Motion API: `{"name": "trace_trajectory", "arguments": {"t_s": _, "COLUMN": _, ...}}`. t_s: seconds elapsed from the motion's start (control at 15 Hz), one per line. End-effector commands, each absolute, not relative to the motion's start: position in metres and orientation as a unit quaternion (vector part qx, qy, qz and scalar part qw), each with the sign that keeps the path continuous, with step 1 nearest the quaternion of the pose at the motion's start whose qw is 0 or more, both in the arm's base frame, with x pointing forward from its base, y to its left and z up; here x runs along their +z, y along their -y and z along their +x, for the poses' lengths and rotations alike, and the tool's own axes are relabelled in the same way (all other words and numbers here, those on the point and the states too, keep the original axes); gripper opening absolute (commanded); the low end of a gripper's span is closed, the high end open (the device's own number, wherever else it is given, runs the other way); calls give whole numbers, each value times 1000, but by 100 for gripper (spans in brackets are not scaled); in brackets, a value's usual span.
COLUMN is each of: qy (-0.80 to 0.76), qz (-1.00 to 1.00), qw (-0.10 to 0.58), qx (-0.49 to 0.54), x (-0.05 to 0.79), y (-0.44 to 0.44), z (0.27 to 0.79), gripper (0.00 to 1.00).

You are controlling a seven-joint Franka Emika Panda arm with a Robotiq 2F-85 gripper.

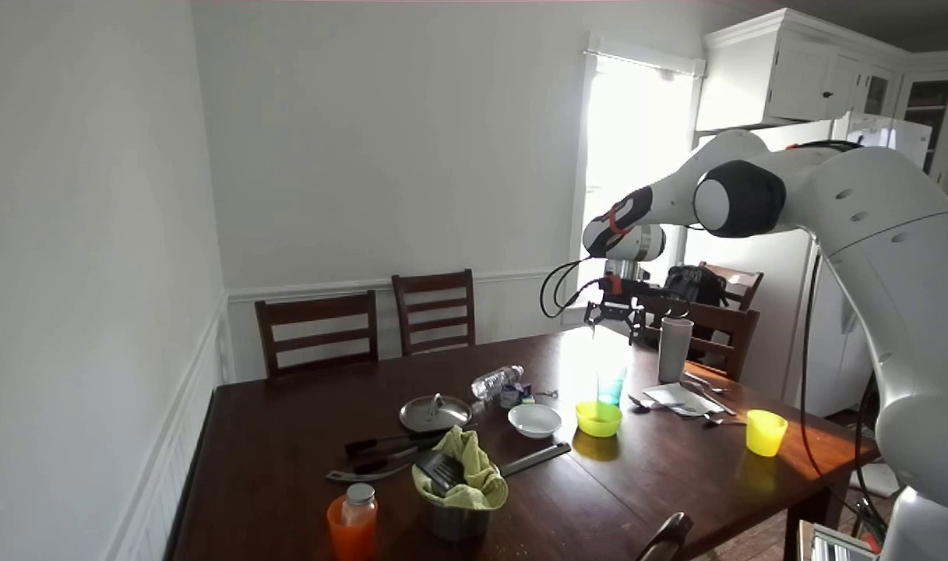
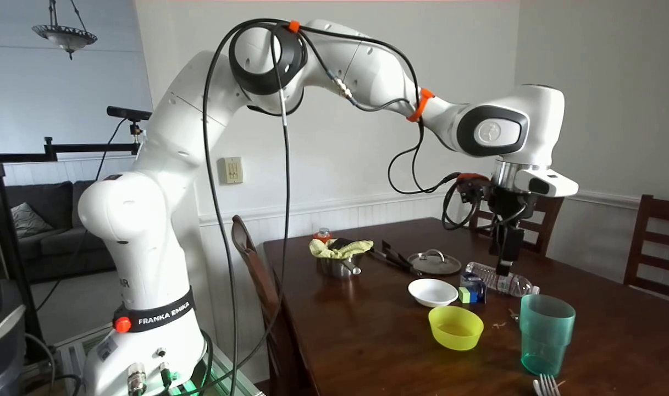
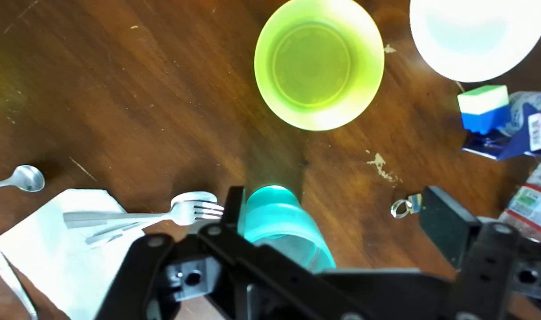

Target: Take the blue cup out of the bowl then put the white plate onto it

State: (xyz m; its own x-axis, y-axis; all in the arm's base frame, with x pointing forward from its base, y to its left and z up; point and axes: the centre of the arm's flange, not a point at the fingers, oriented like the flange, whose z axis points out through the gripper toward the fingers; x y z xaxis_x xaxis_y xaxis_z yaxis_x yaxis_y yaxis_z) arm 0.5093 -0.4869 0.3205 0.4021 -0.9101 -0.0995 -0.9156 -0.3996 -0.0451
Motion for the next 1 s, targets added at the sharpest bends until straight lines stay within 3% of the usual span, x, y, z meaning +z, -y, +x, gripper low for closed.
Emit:
{"name": "trace_trajectory", "arguments": {"t_s": 0.0, "qy": -499, "qz": -865, "qw": 45, "qx": 25, "x": 308, "y": 447, "z": 497, "gripper": 100}}
{"name": "trace_trajectory", "arguments": {"t_s": 0.93, "qy": -401, "qz": -916, "qw": 31, "qx": -6, "x": 218, "y": 350, "z": 549, "gripper": 100}}
